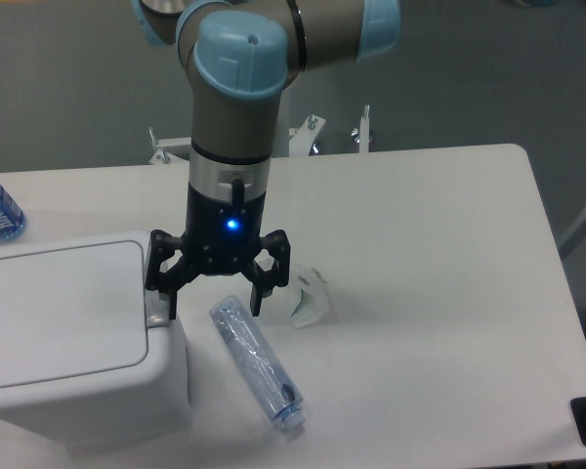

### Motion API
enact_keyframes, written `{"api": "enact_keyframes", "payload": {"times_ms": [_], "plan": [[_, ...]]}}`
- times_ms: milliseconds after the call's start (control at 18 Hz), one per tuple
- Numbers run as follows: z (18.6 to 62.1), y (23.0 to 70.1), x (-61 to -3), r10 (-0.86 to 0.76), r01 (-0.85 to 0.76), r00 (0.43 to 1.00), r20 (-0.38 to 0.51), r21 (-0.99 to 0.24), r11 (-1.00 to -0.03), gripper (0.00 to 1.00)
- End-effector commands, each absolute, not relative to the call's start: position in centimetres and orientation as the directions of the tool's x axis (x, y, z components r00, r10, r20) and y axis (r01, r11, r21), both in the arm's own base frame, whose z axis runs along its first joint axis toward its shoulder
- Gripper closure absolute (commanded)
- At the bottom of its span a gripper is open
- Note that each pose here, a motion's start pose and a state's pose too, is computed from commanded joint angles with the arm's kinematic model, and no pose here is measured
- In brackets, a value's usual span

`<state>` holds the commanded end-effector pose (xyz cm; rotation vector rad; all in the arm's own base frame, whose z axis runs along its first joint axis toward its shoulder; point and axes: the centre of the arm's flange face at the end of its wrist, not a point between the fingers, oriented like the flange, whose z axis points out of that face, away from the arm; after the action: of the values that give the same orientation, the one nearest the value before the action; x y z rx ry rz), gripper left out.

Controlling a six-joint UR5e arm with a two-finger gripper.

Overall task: Open the trash can
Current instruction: 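Push the lid edge down with the gripper to flip the lid open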

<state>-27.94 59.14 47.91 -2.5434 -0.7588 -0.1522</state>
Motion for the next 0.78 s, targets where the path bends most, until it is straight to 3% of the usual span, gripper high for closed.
{"api": "enact_keyframes", "payload": {"times_ms": [778], "plan": [[46.6,59.8,-27.7,0.484,0.539,0.842,0.237,-0.396,-0.744,0.0]]}}
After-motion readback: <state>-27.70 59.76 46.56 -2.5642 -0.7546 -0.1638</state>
